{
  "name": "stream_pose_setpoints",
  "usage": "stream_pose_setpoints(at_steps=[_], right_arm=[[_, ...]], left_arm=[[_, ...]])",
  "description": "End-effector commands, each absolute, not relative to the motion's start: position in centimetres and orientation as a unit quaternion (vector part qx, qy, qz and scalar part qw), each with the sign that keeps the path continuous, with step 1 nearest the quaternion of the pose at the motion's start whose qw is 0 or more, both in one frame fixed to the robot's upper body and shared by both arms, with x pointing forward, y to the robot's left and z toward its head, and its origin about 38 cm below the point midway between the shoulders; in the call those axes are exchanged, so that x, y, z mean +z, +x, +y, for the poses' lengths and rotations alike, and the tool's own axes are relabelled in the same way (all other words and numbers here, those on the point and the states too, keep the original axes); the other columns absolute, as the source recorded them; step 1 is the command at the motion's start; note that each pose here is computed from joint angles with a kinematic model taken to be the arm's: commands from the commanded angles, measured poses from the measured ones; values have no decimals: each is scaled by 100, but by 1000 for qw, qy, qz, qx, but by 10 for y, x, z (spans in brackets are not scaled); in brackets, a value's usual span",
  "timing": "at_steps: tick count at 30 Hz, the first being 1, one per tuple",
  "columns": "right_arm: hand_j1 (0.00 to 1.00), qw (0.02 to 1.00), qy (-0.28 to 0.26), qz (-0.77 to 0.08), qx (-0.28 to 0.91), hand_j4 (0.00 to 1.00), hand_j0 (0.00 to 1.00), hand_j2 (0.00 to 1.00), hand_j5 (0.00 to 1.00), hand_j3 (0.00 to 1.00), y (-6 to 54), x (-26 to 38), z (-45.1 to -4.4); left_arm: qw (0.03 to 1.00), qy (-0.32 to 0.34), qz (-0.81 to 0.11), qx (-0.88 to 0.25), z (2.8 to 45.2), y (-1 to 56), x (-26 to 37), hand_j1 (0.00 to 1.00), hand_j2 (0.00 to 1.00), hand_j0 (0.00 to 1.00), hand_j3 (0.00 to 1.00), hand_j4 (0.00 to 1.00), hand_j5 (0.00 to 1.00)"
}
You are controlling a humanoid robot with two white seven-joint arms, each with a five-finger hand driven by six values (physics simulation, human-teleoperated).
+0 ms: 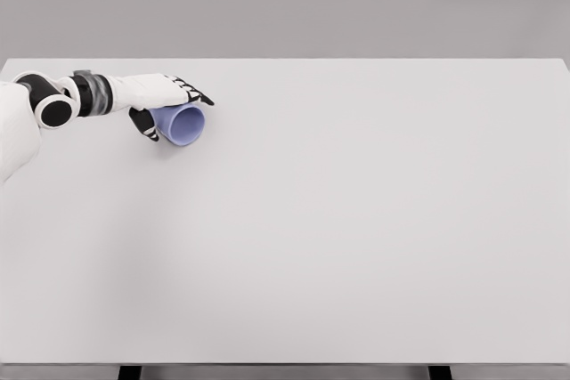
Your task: Flip the cup with left arm and place it on the table
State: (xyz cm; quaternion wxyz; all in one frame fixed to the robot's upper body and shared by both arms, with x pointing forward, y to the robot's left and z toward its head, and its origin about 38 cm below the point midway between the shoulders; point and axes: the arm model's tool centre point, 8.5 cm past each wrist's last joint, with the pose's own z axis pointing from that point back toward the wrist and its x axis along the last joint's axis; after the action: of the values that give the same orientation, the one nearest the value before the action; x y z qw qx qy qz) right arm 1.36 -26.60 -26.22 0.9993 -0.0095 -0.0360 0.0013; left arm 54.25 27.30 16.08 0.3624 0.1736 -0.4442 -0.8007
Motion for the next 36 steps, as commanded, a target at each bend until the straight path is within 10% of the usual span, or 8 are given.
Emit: stream_pose_setpoints(at_steps=[1,9,16,36], right_arm=[[100,999,-9,-36,1,100,100,100,100,100,14,-262,-266],[100,999,-9,-36,1,100,100,100,100,100,14,-262,-266],[100,999,-9,-36,1,100,100,100,100,100,14,-262,-266],[100,999,-9,-36,1,100,100,100,100,100,14,-262,-266]], left_arm=[[364,174,-446,-799,274,543,161,87,87,87,87,87,87],[370,173,-441,-799,277,542,158,53,53,53,53,53,53],[373,174,-443,-796,281,542,161,42,42,42,42,42,42],[497,83,-588,-633,323,528,168,46,46,46,46,46,46]])
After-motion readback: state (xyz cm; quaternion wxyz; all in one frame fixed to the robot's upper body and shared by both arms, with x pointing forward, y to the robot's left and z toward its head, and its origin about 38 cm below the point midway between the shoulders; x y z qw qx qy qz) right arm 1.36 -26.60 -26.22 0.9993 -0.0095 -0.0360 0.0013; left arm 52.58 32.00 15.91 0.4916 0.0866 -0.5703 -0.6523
